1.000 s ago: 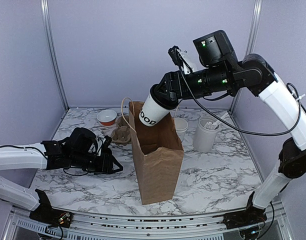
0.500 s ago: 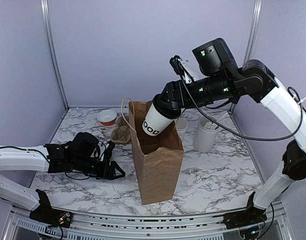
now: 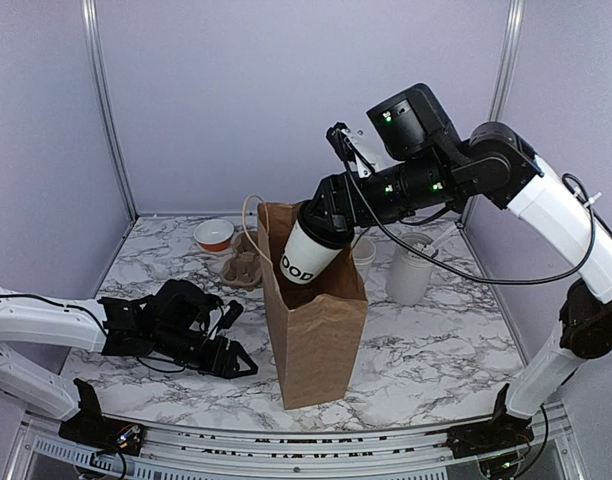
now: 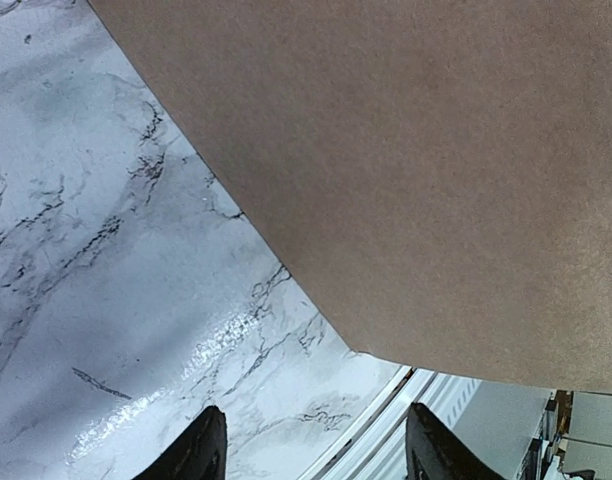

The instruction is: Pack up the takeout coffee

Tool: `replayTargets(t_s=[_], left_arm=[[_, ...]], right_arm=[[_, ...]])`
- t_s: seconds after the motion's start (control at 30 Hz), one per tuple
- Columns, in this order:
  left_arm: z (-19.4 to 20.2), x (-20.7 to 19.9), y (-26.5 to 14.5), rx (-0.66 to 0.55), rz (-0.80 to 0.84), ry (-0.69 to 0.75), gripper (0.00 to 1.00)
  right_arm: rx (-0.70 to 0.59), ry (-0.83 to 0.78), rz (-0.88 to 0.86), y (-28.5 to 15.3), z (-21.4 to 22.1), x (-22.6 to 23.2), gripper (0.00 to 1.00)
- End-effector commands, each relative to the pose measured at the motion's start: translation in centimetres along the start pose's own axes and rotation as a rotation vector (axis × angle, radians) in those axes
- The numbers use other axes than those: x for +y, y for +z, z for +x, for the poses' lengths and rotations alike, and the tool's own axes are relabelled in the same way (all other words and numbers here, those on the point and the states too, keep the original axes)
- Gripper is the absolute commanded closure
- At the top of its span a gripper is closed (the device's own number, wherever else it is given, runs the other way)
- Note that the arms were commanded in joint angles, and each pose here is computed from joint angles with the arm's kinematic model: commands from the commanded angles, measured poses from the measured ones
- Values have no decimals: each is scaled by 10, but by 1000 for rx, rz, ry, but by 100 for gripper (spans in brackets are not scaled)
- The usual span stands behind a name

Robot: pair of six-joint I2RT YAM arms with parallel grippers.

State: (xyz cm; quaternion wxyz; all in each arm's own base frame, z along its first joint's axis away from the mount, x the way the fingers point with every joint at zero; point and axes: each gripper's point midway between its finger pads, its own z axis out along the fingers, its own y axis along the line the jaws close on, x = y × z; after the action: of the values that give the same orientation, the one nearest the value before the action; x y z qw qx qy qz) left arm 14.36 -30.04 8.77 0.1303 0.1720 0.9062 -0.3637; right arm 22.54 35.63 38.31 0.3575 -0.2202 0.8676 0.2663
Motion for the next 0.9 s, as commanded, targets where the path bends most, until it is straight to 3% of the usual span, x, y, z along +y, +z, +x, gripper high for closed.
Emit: replayTargets(t_s=[0.0, 0.47, 0.87], left_arm=[[5, -8, 7, 22, 35, 34, 39], [19, -28, 22, 77, 83, 103, 39], [2, -57, 42, 66, 136, 161, 39]], right_arm=[[-4, -13, -9, -3, -4, 11, 33], [81, -37, 57, 11, 13, 4, 34], [143, -77, 136, 23, 22, -8, 34]])
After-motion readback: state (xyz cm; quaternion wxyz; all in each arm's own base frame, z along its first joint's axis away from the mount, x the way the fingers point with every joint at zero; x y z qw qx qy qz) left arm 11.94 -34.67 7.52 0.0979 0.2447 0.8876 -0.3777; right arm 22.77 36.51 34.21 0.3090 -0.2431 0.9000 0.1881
